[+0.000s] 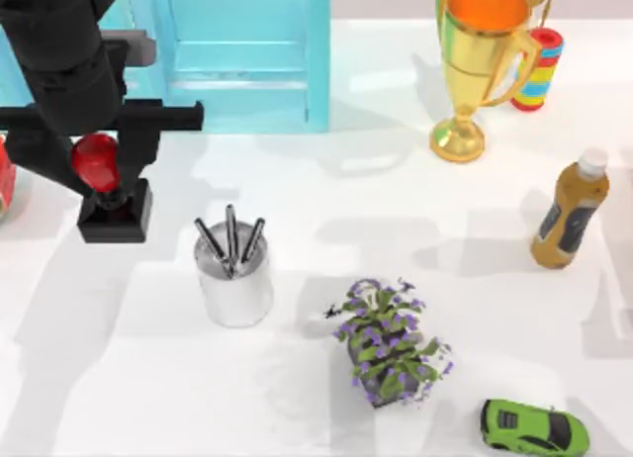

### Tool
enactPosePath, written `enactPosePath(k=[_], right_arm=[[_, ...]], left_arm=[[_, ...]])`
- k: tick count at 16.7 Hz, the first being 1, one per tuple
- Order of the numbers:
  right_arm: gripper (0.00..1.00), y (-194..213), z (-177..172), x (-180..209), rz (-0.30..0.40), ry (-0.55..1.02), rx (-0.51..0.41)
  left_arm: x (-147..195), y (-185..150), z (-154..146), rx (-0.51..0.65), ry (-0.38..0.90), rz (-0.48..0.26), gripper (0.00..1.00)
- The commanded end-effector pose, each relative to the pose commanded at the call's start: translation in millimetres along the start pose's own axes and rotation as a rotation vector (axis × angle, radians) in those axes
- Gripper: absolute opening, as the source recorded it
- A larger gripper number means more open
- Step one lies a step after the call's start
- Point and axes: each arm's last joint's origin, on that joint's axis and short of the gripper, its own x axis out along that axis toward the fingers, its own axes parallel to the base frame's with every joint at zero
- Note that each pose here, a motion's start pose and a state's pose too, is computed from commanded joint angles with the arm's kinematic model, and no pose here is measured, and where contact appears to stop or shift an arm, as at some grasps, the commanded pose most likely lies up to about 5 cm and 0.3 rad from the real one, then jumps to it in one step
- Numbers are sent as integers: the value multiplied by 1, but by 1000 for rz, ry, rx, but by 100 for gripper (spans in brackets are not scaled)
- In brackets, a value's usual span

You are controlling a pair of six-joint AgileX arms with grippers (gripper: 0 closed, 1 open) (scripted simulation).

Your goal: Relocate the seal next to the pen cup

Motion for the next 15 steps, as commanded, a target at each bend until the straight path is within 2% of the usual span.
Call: enactPosePath(k=[2, 14, 15], right_arm=[[100, 0, 0, 0, 0, 0, 0], [100, 0, 0, 0, 0, 0, 0], [100, 0, 0, 0, 0, 0, 0]], left_arm=[[5, -8, 5, -2, -3, -1, 0], [20, -8, 5, -2, -3, -1, 0], [20, -8, 5, -2, -3, -1, 8]])
